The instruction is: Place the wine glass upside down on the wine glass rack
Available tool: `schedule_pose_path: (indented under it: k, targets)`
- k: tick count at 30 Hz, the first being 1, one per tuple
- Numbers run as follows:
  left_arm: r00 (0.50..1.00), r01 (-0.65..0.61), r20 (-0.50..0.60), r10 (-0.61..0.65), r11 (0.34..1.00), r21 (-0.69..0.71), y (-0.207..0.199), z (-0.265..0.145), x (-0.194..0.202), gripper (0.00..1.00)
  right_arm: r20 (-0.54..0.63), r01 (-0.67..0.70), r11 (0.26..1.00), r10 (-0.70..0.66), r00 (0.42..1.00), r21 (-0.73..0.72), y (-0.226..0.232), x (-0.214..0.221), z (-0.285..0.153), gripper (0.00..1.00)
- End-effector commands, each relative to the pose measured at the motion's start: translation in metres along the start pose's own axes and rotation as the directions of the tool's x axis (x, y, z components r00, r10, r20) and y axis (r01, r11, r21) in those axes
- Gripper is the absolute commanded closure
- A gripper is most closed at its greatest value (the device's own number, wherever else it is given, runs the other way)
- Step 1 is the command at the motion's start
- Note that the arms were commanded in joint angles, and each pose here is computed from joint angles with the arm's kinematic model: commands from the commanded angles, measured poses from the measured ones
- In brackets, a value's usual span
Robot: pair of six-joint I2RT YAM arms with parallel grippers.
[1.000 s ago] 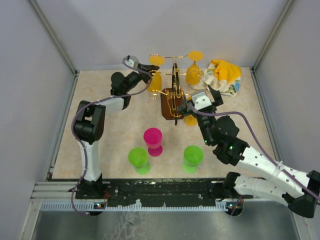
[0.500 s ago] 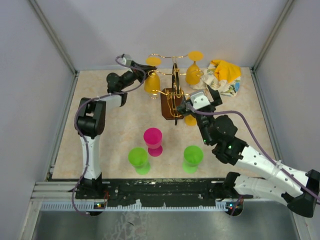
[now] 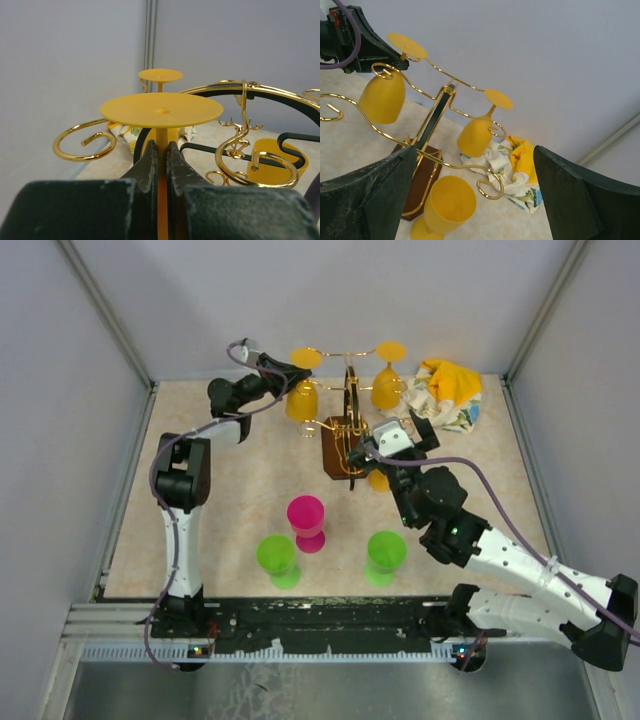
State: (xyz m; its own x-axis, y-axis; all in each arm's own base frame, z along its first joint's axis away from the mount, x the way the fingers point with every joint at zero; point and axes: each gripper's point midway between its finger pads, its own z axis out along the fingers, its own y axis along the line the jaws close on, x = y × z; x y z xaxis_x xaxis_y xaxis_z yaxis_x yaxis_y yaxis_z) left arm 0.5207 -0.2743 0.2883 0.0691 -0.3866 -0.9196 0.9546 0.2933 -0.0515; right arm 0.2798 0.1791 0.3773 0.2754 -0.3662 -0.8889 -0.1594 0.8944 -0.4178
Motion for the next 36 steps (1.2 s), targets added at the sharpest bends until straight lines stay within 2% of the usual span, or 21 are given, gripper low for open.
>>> schedule_pose_path:
  k: [1,26,36]
  targets:
    - [1.000,0.003,-0.020,-0.002,0.998,0.060,-0.004,0.001,0.013,1.00,0.044,-0.050,0.998,0.048,0.998,0.047,-0.017,-0.024,0.003,0.01]
    - [1.000,0.026,-0.015,-0.026,0.999,0.044,0.033,0.009,0.038,1.00,0.037,-0.025,0.999,0.023,0.999,0.045,-0.013,-0.023,0.008,0.01]
    - [1.000,0.005,0.017,-0.005,0.999,0.036,0.042,0.017,0.033,1.00,0.037,-0.014,0.999,0.013,0.999,0.039,-0.010,-0.023,0.012,0.01]
